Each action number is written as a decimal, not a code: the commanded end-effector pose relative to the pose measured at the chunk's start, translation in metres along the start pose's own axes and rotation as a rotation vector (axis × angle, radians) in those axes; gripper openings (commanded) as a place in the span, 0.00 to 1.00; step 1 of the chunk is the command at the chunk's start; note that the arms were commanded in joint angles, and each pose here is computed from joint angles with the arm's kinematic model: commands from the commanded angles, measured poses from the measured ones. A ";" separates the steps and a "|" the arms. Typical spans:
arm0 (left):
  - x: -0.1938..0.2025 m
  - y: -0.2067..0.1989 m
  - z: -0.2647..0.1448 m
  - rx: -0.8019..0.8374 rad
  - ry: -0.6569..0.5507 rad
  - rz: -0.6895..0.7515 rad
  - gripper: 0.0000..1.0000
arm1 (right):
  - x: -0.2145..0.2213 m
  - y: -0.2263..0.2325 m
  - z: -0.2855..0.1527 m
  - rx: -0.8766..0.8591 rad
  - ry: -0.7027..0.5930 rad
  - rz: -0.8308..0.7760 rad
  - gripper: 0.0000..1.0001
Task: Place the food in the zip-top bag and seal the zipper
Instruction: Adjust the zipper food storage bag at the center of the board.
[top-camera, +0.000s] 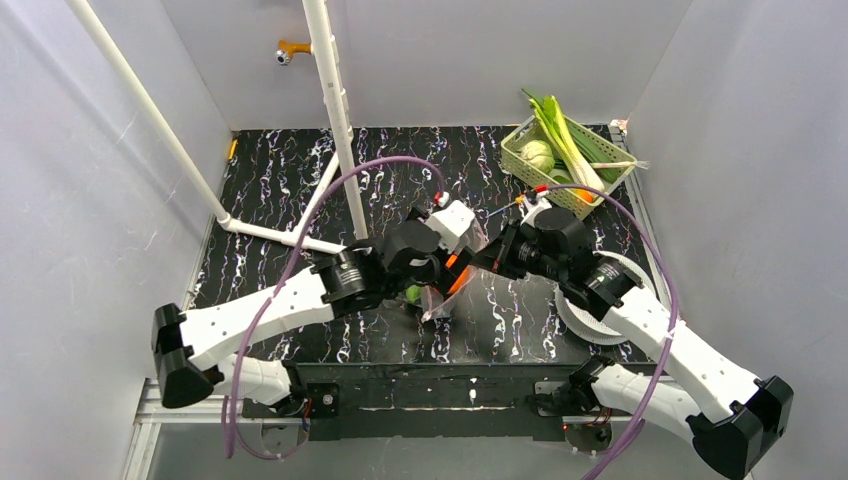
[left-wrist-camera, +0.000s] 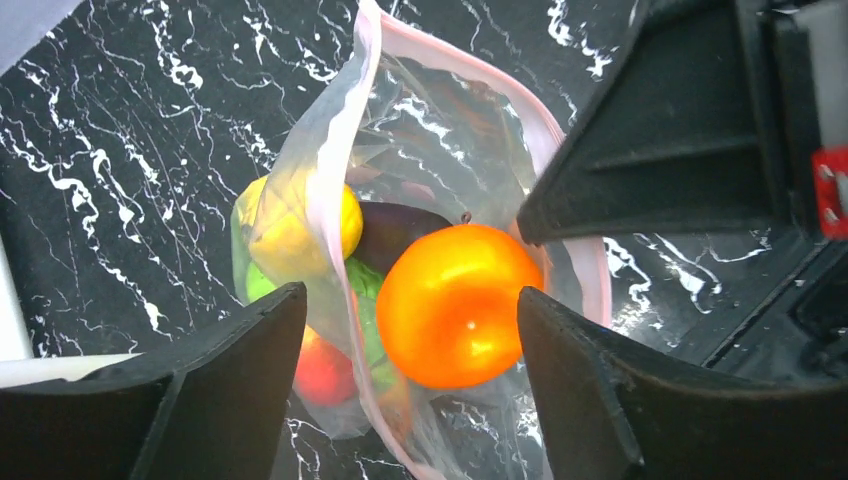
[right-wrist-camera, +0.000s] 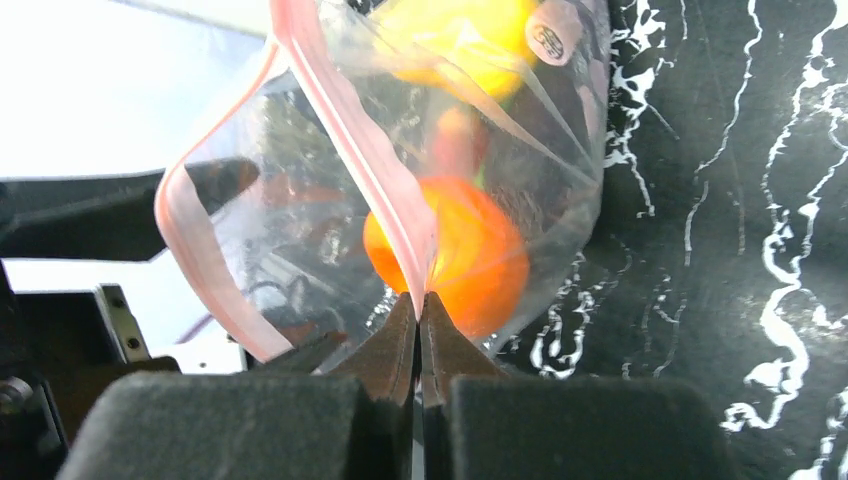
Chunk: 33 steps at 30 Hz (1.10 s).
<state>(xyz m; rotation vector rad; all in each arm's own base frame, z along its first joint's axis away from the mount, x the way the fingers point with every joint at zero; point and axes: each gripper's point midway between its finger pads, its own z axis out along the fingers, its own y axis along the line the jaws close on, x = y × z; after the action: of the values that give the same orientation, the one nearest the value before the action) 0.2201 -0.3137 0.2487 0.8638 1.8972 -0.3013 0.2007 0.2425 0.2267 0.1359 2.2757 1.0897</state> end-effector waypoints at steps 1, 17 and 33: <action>-0.035 0.003 -0.038 0.075 -0.188 0.007 0.85 | -0.018 0.027 -0.010 -0.013 -0.030 0.201 0.01; -0.002 -0.010 -0.145 0.338 -0.144 -0.448 0.98 | -0.075 0.091 -0.037 -0.268 -0.236 0.415 0.01; -0.007 0.013 -0.122 0.102 0.081 -0.370 0.80 | -0.068 0.144 -0.039 -0.442 -0.145 0.378 0.01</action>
<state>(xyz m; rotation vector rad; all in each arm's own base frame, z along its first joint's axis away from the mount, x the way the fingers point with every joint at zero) 0.1329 -0.2485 0.3167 0.5436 2.0638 -0.8012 0.2179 0.2839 0.3248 0.5640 2.0365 1.5462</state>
